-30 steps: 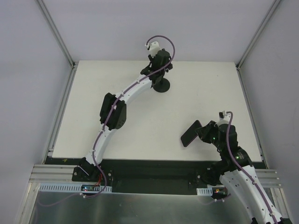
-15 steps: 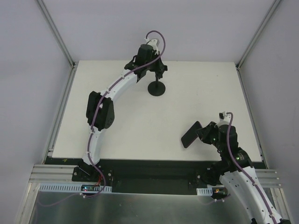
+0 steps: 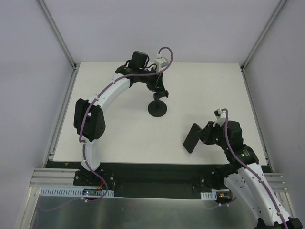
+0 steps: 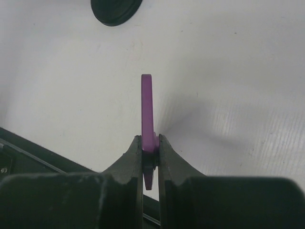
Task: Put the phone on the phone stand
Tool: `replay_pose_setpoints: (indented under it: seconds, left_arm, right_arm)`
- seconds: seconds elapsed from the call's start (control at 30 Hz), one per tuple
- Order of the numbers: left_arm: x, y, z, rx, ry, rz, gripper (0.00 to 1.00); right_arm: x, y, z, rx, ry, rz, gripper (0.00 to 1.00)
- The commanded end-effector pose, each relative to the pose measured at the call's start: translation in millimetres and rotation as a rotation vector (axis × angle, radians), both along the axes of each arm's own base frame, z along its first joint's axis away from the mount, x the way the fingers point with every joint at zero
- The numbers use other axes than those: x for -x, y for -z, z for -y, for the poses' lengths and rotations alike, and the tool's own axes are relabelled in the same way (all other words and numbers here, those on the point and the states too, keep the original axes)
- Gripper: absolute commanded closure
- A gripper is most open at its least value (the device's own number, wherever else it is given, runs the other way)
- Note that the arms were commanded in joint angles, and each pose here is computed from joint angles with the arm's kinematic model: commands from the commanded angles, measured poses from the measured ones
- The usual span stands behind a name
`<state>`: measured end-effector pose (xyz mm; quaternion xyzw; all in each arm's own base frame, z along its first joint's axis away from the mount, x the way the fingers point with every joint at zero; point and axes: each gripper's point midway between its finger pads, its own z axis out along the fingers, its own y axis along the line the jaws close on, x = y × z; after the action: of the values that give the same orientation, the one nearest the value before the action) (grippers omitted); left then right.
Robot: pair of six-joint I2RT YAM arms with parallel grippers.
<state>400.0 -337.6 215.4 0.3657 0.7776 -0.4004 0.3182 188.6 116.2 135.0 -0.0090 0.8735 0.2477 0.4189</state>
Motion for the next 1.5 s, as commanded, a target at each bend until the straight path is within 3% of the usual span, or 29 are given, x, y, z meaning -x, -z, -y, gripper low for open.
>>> replay_pose_setpoints:
  seconds: [0.0, 0.13, 0.2, 0.33, 0.4, 0.5, 0.63, 0.73, 0.8, 0.87, 0.97, 1.1, 1.27, 1.4, 1.47]
  left_arm:
    - [56, -41, 2, 0.117, 0.278, 0.082, 1.00]
    - [65, -46, -1, 0.120, 0.320, 0.093, 0.99]
    - [63, -51, -3, 0.106, 0.302, 0.116, 0.77]
    - [55, -66, -6, 0.086, 0.234, 0.135, 0.42]
    - [59, -77, -7, 0.101, 0.218, 0.126, 0.15]
    - [59, -83, -12, 0.088, 0.143, 0.107, 0.16]
    - [66, -89, -18, 0.155, 0.006, 0.055, 0.33]
    - [101, -87, -25, 0.254, -0.004, -0.021, 0.30]
    - [109, -99, -26, 0.331, -0.020, 0.002, 0.18]
    - [130, -101, -32, 0.370, -0.004, -0.013, 0.12]
    - [157, -99, -33, 0.380, 0.058, -0.038, 0.12]
    - [184, -87, -26, 0.374, 0.137, -0.091, 0.21]
    - [220, -71, -4, 0.344, 0.292, -0.150, 0.20]
    - [229, -66, 2, 0.322, 0.331, -0.150, 0.32]
    - [227, -65, 3, 0.318, 0.319, -0.145, 0.33]
  right_arm:
    - [-7, -61, -25, -0.044, -0.182, 0.197, 0.99]
    - [-6, -71, -37, -0.080, -0.248, 0.187, 0.99]
    - [-7, -72, -42, -0.095, -0.263, 0.178, 0.99]
    - [-8, -72, -48, -0.117, -0.274, 0.158, 0.99]
    - [-9, -71, -50, -0.124, -0.274, 0.153, 0.99]
    - [-9, -72, -54, -0.138, -0.283, 0.146, 0.99]
    - [-6, -78, -66, -0.189, -0.336, 0.143, 0.99]
    - [-3, -83, -79, -0.215, -0.402, 0.139, 0.99]
    - [0, -87, -85, -0.213, -0.438, 0.140, 0.99]
    - [-1, -90, -89, -0.210, -0.454, 0.148, 0.99]
    - [4, -99, -98, -0.228, -0.502, 0.160, 0.99]
    - [13, -115, -117, -0.268, -0.592, 0.182, 0.99]
    - [24, -124, -134, -0.277, -0.687, 0.198, 0.99]
    - [40, -132, -144, -0.286, -0.763, 0.220, 0.99]
    - [45, -134, -145, -0.292, -0.782, 0.226, 0.99]
